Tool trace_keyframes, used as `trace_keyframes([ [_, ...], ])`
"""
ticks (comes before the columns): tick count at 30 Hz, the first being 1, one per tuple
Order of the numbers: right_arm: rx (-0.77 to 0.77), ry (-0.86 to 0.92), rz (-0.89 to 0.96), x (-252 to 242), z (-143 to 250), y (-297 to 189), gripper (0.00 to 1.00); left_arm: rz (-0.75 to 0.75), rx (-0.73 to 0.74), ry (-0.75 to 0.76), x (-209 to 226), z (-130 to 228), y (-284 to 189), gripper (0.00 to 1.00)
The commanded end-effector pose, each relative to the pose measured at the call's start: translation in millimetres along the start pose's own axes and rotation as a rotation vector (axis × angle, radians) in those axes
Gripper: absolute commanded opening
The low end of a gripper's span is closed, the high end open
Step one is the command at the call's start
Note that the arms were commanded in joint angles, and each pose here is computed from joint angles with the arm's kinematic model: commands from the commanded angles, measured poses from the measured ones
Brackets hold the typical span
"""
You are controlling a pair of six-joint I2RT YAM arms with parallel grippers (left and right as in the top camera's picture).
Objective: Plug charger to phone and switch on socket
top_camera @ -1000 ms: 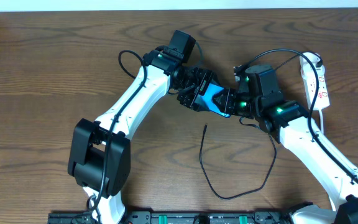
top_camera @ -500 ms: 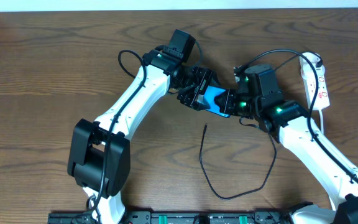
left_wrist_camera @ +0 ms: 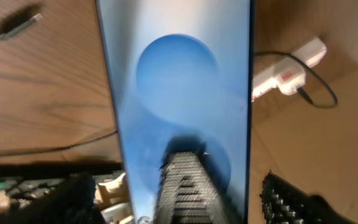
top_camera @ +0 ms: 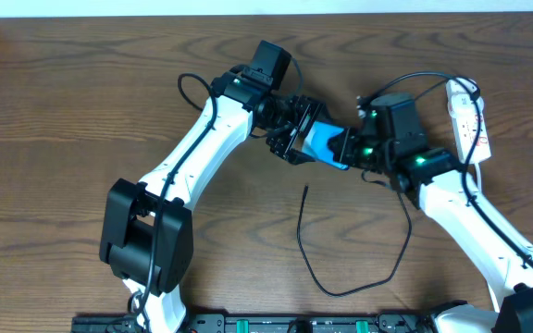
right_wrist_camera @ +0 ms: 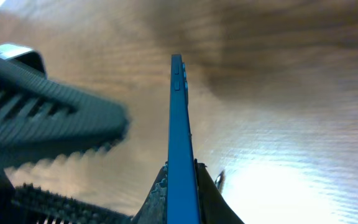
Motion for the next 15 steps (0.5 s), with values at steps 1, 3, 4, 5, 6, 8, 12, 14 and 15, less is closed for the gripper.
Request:
trace_keyframes([
  [1,-0.064,0.096,-0.009,-2.9,-22.1,-10.3,0.01,0.071,0.035,0.117,-15.5,8.5,-14.4,0.89],
  [3,-0.086,0.212,-0.007,-10.7,-30.9,-14.0,0.01,0.097,0.026,0.151,-21.4,6.4,-16.2,0.89],
  [4,-0.092,0.278,-0.009,-14.4,-34.3,-15.8,0.01,0.111,0.022,0.165,-24.5,5.7,-17.2,0.89],
  [5,-0.095,0.344,-0.016,-17.2,-37.6,-17.6,0.01,0.127,0.017,0.188,-28.4,5.4,-17.8,0.89],
  [6,-0.095,0.419,-0.030,-19.9,-41.2,-19.9,0.01,0.156,0.006,0.231,-35.6,4.6,-18.7,0.89],
  [8,-0.092,0.536,-0.068,-21.8,-48.0,-24.1,0.01,0.189,-0.033,0.280,-44.7,0.1,-20.3,0.90],
  [12,-0.072,0.762,-0.176,-15.8,-61.7,-32.0,0.01,0.222,-0.129,0.308,-55.4,-11.9,-23.2,0.90],
  [14,-0.059,0.845,-0.234,-8.4,-67.5,-35.0,0.01,0.233,-0.178,0.316,-59.6,-18.2,-25.0,0.90],
  [15,-0.055,0.879,-0.266,-3.3,-71.1,-36.6,0.01,0.242,-0.195,0.323,-62.3,-20.0,-26.0,0.90],
])
Point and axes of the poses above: each gripper's point midway between its finger pads, its own y axis out along the fingers, its own x axis along the line the jaws close on, z = x × y, the point moved 3 cm from there along -y, back along the fingers, and after that the axes turned 4 degrees about y, right-handed, at the moved point
